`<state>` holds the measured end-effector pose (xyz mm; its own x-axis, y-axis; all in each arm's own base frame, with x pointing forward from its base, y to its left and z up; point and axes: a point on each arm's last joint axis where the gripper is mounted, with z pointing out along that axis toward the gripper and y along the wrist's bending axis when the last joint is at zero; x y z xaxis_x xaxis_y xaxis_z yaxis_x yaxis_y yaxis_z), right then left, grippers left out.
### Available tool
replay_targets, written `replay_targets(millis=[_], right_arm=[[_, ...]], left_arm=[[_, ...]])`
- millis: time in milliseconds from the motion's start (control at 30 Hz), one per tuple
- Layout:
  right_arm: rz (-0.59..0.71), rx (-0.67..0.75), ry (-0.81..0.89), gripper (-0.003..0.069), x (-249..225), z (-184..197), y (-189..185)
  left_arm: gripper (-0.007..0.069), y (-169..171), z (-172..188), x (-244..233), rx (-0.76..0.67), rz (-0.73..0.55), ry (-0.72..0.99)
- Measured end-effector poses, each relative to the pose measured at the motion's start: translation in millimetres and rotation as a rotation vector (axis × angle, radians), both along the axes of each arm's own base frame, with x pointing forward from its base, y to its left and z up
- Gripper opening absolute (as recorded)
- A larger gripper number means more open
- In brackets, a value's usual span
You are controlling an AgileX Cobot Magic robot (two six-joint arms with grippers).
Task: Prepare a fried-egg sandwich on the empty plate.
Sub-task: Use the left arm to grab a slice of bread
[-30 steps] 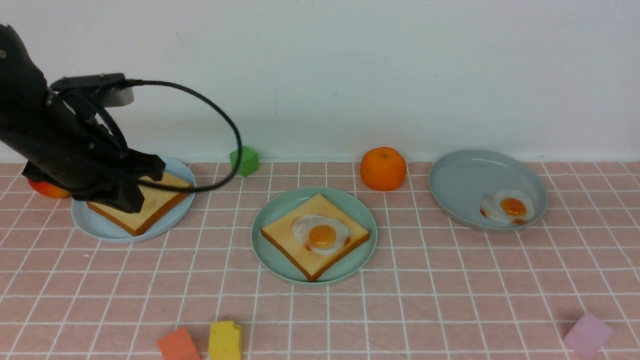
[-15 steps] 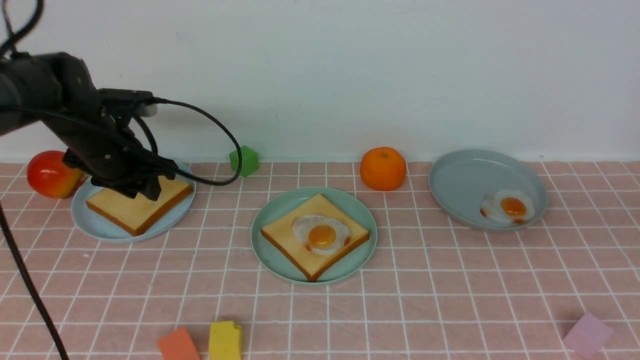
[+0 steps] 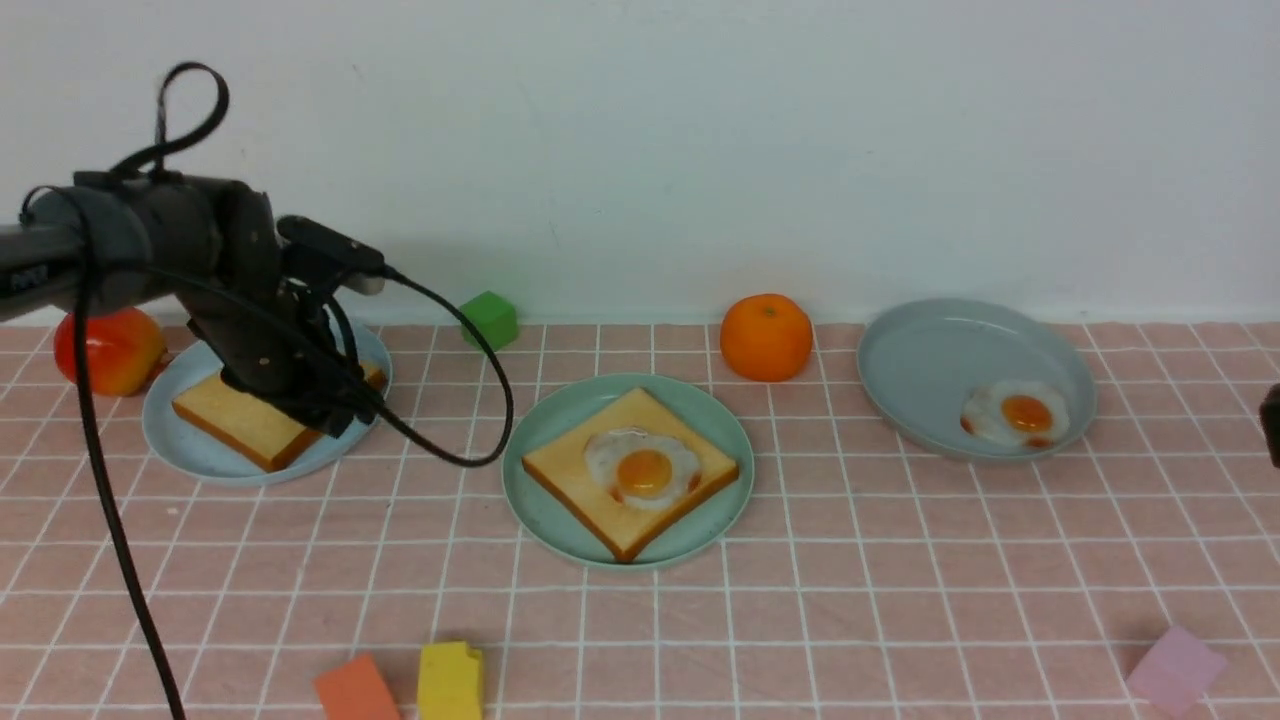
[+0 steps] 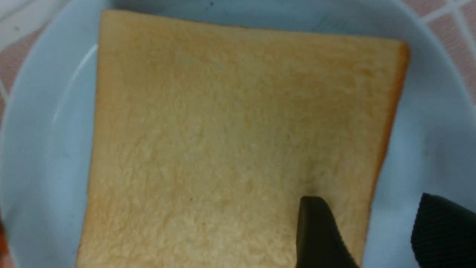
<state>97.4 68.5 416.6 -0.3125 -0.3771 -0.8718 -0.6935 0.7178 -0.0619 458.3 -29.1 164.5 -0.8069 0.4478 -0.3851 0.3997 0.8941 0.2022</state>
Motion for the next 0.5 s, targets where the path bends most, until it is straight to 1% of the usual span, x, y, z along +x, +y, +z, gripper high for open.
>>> replay_targets(millis=[200, 300, 367, 433, 467, 500], right_arm=[[0.000, 0.000, 0.000, 0.0010, 0.0, 0.0, 0.0], [0.000, 0.000, 0.001, 0.0010, -0.1, -0.1, 0.0], [0.001, -0.001, 0.001, 0.0010, -0.1, -0.1, 0.0], [0.001, -0.001, 0.001, 0.0010, -0.1, -0.1, 0.0], [0.001, -0.001, 0.001, 0.0010, -0.1, -0.1, 0.0], [0.001, -0.001, 0.002, 0.0010, -0.1, -0.2, 0.0]], left_arm=[[0.0361, 0.9, -3.3, 2.0, 0.022, 0.000, -0.006], [0.0347, 1.5, -5.6, 3.2, 0.032, 0.008, -0.012], [0.0315, 2.3, -6.8, 3.9, 0.034, 0.022, -0.017], [0.0249, 2.7, -6.5, 4.3, 0.035, 0.031, -0.022], [0.0242, 2.8, -6.5, 4.4, 0.036, 0.032, -0.023], [0.0190, 3.0, -7.1, 4.5, 0.039, 0.030, -0.023]])
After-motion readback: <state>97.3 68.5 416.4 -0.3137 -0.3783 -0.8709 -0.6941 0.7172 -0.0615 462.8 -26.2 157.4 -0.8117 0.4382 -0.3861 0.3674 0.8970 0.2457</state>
